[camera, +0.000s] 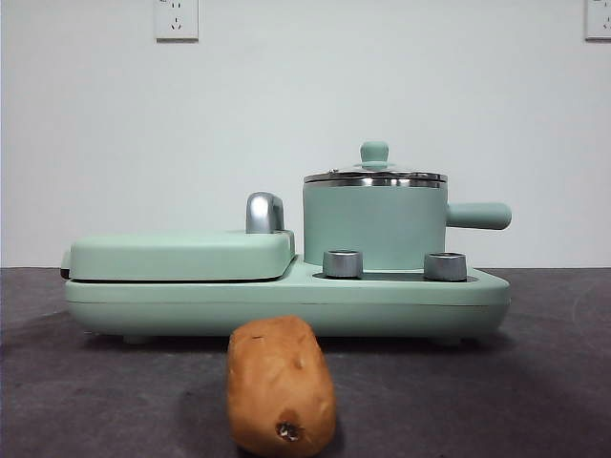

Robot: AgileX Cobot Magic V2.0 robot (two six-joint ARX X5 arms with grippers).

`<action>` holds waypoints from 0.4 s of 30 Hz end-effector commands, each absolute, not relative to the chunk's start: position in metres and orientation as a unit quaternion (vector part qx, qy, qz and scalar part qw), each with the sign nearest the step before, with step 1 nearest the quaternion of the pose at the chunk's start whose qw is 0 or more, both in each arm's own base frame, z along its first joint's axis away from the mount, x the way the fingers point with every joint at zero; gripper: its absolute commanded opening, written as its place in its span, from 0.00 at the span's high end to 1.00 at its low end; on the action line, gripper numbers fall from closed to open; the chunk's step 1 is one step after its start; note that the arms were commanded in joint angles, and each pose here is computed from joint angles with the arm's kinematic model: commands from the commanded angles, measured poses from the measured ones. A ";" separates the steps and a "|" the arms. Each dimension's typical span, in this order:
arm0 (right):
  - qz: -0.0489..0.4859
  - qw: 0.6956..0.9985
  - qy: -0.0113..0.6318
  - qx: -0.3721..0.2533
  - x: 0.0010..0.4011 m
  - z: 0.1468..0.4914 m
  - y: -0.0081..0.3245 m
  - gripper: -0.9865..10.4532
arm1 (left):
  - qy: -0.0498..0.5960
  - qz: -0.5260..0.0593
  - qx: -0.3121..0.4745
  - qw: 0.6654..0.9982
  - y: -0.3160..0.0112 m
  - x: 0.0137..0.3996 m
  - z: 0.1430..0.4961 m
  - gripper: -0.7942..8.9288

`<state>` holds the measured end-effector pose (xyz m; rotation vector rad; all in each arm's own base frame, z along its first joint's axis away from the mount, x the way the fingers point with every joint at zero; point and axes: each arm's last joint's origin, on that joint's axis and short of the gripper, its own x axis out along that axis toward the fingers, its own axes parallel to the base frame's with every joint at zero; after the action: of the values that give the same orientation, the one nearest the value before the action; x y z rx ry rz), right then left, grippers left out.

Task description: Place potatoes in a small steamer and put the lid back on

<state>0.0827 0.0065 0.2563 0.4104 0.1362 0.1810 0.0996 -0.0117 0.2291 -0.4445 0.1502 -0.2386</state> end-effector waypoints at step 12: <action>0.210 0.947 0.206 0.128 0.101 0.344 0.014 0.90 | 0.158 -0.291 -0.211 0.920 -0.026 0.153 0.327 0.91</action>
<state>0.0995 0.0136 0.3390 0.3251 0.4392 0.3987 0.1504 -0.0253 0.3196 -0.4476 0.3335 -0.5704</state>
